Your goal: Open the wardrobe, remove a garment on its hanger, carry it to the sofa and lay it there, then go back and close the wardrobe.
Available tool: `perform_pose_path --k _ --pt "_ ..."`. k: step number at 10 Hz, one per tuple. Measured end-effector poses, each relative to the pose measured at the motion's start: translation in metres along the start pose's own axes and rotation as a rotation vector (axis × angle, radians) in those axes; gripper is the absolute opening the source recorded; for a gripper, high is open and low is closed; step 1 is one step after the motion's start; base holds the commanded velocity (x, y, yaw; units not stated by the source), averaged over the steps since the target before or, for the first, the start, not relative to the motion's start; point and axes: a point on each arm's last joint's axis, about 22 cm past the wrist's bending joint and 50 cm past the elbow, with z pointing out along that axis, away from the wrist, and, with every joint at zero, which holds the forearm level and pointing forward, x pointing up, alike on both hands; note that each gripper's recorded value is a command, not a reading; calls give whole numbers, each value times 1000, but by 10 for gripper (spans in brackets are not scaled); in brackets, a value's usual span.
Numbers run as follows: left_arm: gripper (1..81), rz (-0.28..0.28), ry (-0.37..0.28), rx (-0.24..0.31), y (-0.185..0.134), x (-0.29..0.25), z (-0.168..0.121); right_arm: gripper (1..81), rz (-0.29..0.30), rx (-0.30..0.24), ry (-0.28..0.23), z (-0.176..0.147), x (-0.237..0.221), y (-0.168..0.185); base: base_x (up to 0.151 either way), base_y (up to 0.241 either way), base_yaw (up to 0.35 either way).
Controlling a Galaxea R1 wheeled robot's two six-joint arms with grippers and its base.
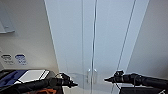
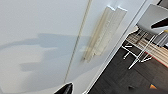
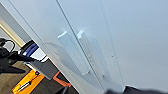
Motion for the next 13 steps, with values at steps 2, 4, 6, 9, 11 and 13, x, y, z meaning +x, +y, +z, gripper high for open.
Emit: perform_pose_path --k 2,4,6,9,11,13 --pt "811 -22 -7 11 -4 4 19 811 1 1 2 23 8 -4 0 0 0" --pt "811 -22 -9 6 3 11 45 811 3 -6 -6 40 12 -5 0 0 0" --pt "811 -32 -9 12 6 18 68 811 1 -1 -17 60 14 -15 0 0 0" --pt "811 -57 -3 39 5 27 96 811 15 -39 -9 79 21 -2 0 0 0" --pt "811 -62 0 49 6 32 110 811 27 -28 11 97 30 -11 0 0 0" --pt "811 -71 13 73 -2 35 115 811 40 -33 30 109 37 -10 0 0 0"
